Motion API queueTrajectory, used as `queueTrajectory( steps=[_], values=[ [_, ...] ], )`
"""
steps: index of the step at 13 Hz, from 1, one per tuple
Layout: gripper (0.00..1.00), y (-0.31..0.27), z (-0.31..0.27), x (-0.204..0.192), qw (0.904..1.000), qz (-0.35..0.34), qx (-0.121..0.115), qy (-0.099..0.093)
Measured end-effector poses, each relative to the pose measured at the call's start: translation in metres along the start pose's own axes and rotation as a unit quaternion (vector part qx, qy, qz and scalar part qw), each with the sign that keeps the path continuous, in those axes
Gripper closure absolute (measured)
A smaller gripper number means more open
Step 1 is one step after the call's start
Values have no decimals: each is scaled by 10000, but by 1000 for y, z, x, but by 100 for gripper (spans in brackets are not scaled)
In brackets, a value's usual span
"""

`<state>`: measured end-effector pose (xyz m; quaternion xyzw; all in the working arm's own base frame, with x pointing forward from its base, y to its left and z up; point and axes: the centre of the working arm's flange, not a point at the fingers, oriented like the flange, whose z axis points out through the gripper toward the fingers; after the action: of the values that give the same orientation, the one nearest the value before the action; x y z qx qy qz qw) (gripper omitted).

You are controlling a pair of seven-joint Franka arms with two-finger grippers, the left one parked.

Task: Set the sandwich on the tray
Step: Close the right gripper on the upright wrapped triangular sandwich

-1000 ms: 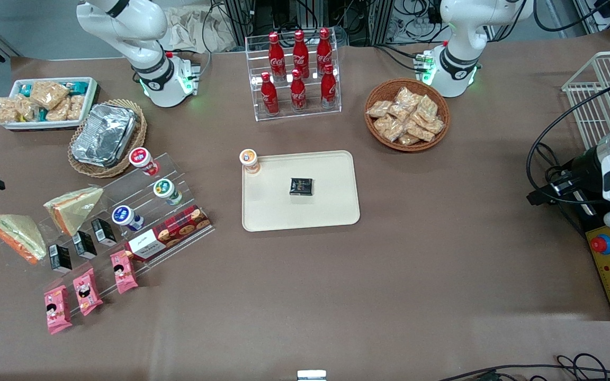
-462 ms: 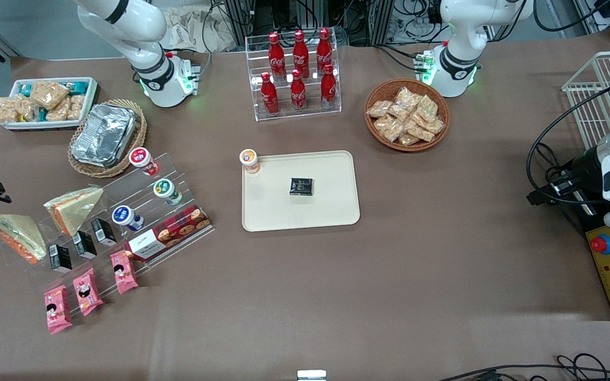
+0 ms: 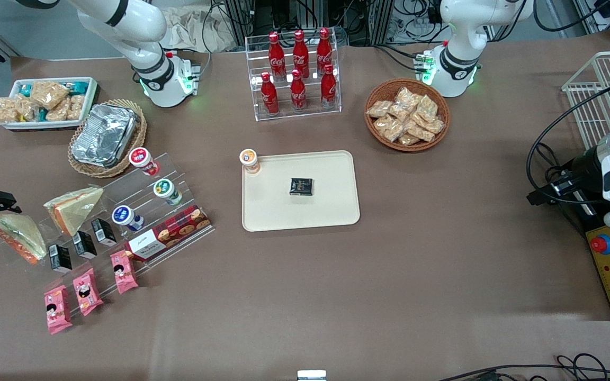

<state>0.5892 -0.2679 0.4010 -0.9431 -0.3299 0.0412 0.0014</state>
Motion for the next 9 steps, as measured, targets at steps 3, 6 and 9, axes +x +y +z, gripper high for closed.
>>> queueTrajectory(
  steps=[3,6,9],
  values=[
    [0,2,17,5,9999,-90,54,-52],
    [3,2,28,11,9998,-133,76,-82],
    [28,3,30,12,9999,-138,65,-80]
  ],
)
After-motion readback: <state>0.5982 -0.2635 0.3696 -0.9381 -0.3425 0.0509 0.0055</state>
